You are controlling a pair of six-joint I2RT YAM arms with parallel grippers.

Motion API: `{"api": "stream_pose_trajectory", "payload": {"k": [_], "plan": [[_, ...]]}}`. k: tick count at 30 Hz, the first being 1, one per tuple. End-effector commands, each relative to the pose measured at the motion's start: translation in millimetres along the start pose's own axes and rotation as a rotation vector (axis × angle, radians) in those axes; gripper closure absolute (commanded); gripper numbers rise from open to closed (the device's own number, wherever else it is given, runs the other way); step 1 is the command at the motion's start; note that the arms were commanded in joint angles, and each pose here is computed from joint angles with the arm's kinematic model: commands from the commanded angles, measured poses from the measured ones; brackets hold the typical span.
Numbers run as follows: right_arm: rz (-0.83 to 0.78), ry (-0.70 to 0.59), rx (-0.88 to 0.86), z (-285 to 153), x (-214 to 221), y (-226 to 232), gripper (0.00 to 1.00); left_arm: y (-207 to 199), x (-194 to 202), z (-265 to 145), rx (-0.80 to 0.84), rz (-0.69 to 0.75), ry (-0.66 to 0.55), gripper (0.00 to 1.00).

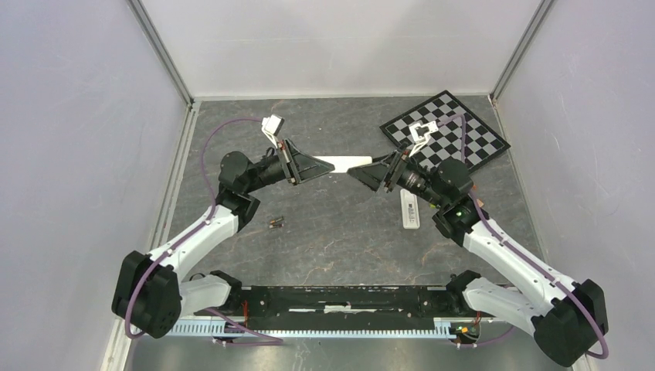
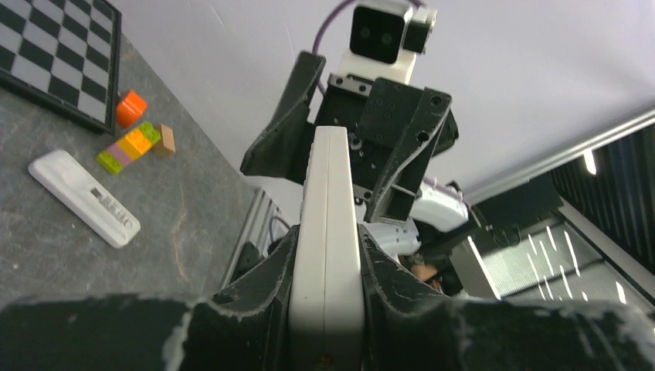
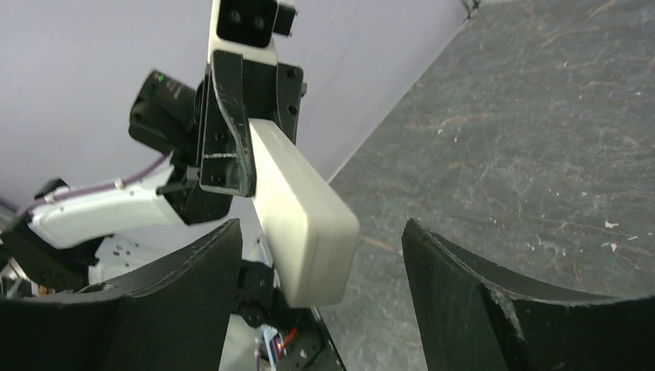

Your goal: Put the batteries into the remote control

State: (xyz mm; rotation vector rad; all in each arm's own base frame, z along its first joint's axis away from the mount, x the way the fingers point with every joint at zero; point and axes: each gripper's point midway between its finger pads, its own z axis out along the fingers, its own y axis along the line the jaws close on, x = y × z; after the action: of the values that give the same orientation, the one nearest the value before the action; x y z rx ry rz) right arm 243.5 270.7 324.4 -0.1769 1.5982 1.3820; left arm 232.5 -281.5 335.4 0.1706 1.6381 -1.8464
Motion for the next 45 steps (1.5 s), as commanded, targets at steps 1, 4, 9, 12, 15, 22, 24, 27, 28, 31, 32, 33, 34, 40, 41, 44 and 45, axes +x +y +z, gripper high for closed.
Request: {"api": "stream_pose_trajectory", "payload": {"k": [1,4,9,12,15,22,24,27,28,31,32,33,34,40,41,44,45], "plan": [[-0.097,0.100,-0.077,-0.7,8.2,11.8,0.20,-23.3,14.2,-12.1,0.071,0.040,0.136,0.98],[-0.091,0.117,-0.095,2.2,10.8,12.4,0.22,-23.7,19.8,-15.7,0.060,0.058,0.181,0.98],[-0.068,0.126,-0.130,5.8,13.4,15.5,0.27,-19.3,21.9,-18.8,0.025,0.078,0.199,0.98],[-0.047,0.134,-0.141,8.0,16.5,14.4,0.30,-18.6,22.1,-18.6,0.024,0.075,0.201,0.98],[-0.012,0.140,-0.149,10.2,21.1,11.7,0.36,-19.0,23.8,-19.3,0.029,0.079,0.209,0.98],[0.075,0.090,-0.214,8.9,23.4,15.2,0.40,-18.2,26.0,-21.2,0.027,0.088,0.221,0.98],[0.087,0.090,-0.216,9.6,24.2,15.0,0.41,-18.3,26.1,-21.4,0.024,0.085,0.218,0.98],[0.073,0.114,-0.177,10.9,29.4,6.2,0.46,-19.7,24.1,-21.5,0.022,0.087,0.206,0.98],[0.065,0.120,-0.167,10.8,31.2,3.6,0.47,-20.2,23.0,-21.5,0.020,0.087,0.199,0.98],[0.037,0.151,-0.129,9.7,38.6,-6.1,0.54,-22.1,20.0,-20.9,0.014,0.079,0.181,0.98],[0.031,0.164,-0.112,8.9,42.0,-10.0,0.56,-22.0,19.3,-20.9,0.011,0.072,0.175,0.98],[0.019,0.174,-0.100,7.9,44.8,-13.5,0.58,-23.6,19.0,-20.8,0.014,0.066,0.173,0.98],[0.010,0.185,-0.087,6.8,48.3,-17.4,0.60,-25.7,18.2,-21.2,0.017,0.061,0.167,0.98],[-0.060,0.229,-0.094,-0.5,62.0,-29.1,0.71,-37.1,12.8,-22.8,0.031,0.027,0.142,0.98],[-0.070,0.236,-0.100,-2.0,63.4,-30.4,0.72,-38.9,12.0,-23.1,0.035,0.020,0.141,0.98],[-0.099,0.256,-0.124,-4.5,63.9,-30.7,0.76,-41.7,9.9,-24.3,0.041,0.006,0.137,0.98],[-0.106,0.260,-0.133,-4.8,63.0,-29.7,0.79,-41.7,8.9,-24.5,0.041,0.003,0.135,0.98]]}}
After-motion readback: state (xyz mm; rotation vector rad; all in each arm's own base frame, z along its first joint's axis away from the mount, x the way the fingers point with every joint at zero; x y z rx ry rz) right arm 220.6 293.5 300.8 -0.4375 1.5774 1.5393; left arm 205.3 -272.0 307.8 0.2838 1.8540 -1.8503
